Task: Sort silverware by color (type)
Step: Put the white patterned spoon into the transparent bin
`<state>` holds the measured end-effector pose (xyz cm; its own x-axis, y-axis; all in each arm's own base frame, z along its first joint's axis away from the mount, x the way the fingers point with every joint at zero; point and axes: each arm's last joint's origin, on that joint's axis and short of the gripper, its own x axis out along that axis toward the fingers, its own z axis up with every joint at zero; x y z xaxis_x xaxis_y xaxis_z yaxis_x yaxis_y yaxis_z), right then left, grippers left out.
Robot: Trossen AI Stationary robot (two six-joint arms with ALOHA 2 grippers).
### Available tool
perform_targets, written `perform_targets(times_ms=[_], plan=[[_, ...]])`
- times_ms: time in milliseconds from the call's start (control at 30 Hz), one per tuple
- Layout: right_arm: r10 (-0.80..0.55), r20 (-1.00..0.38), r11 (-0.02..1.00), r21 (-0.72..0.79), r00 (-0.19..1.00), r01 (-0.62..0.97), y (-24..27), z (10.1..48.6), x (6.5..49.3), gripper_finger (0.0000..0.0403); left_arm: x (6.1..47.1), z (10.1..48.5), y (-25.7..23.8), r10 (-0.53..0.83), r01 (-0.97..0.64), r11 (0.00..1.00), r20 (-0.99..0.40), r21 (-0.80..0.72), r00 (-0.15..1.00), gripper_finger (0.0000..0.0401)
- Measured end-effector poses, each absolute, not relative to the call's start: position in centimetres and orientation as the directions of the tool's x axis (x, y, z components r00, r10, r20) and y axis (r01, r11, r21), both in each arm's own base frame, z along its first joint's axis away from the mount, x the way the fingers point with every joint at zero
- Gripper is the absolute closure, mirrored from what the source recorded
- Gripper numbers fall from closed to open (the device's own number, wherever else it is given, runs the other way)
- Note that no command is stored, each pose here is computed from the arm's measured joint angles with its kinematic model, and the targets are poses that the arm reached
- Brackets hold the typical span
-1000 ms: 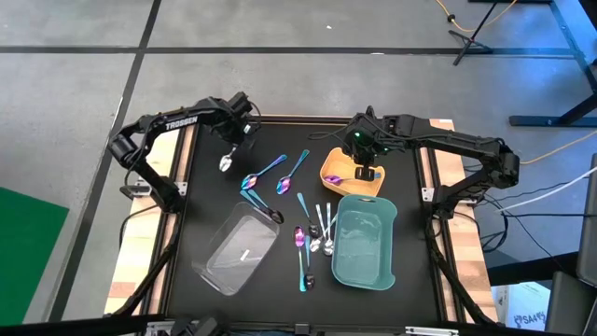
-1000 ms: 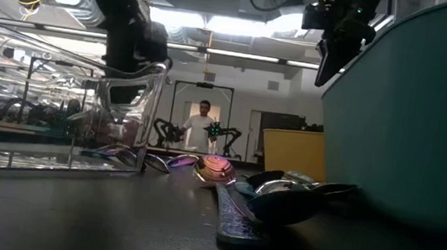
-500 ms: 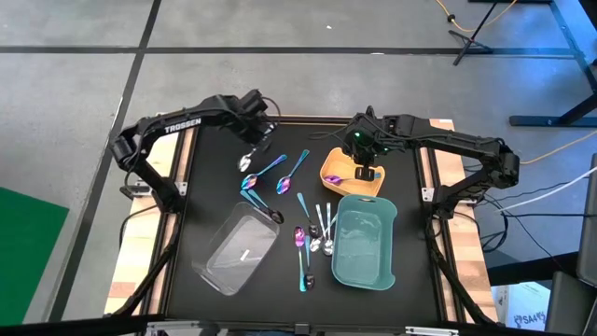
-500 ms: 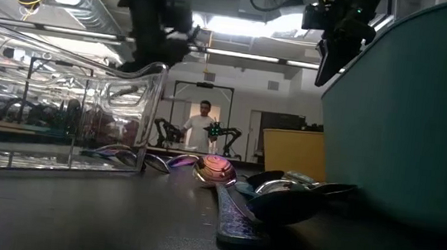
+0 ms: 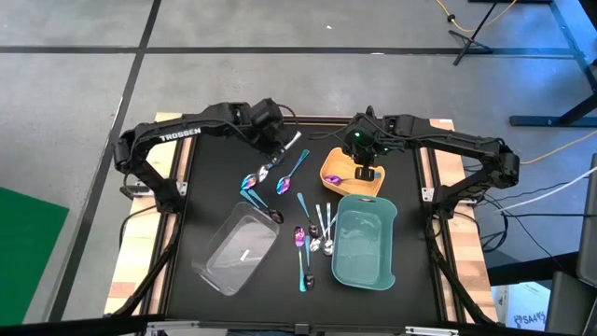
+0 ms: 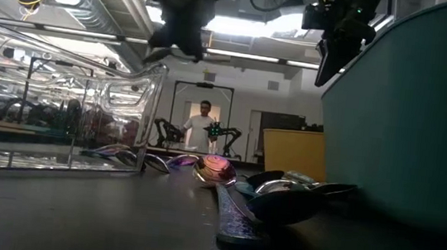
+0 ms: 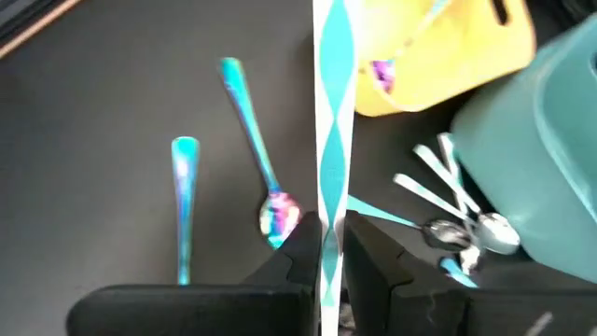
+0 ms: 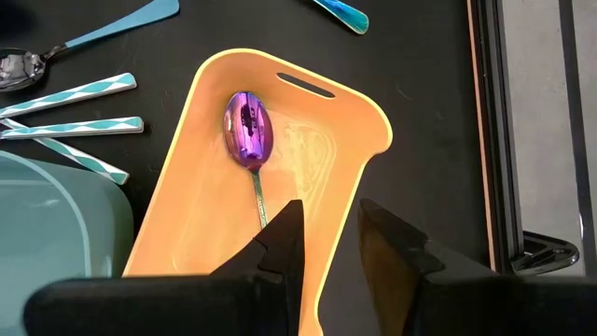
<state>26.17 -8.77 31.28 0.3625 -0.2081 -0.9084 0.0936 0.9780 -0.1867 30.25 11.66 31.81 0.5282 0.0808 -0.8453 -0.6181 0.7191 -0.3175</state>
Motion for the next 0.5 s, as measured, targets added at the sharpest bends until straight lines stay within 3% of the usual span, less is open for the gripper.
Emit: perform_targets(times_ms=[500], plan=[[-0.208, -0.908, 0.978, -0.187, 0.363, 0.094, -8.8, 31.3, 26.2, 0.0313, 32.5, 32.3, 1.9, 0.064, -0.595, 0.735, -0.840, -0.326, 0.539, 0.0377]])
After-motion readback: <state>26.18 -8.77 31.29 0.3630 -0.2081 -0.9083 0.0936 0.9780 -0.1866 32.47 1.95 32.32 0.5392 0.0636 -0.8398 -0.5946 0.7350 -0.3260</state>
